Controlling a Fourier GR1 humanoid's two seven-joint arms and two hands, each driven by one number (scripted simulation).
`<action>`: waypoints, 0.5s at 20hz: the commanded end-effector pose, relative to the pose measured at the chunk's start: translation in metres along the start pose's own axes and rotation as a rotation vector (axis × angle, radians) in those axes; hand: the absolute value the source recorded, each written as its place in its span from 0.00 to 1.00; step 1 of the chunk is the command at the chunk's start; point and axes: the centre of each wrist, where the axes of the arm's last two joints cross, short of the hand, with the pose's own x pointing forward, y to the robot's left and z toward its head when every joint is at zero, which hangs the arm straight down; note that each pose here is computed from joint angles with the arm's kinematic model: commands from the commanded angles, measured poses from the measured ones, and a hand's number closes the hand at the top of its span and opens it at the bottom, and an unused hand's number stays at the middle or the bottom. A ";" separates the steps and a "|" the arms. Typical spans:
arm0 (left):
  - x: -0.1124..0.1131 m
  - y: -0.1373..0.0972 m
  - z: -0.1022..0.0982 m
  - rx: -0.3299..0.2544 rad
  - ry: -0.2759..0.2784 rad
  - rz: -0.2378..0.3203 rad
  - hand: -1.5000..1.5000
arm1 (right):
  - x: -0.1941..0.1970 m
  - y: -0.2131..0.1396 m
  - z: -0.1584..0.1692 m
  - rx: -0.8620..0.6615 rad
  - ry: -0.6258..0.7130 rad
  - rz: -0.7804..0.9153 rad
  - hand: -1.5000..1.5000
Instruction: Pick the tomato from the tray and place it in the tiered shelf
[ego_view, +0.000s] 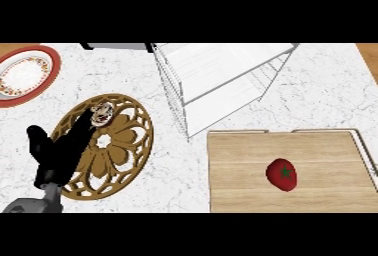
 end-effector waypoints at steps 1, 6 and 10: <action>-0.017 -0.011 -0.005 -0.013 0.102 0.007 0.50 | 0.020 0.010 -0.002 -0.008 0.103 0.057 0.00; -0.009 -0.004 -0.013 0.006 0.082 0.019 0.50 | 0.033 0.029 -0.005 0.020 0.140 0.123 0.00; -0.013 -0.003 -0.010 -0.004 0.104 0.014 0.50 | 0.038 0.044 -0.012 0.003 0.169 0.113 0.00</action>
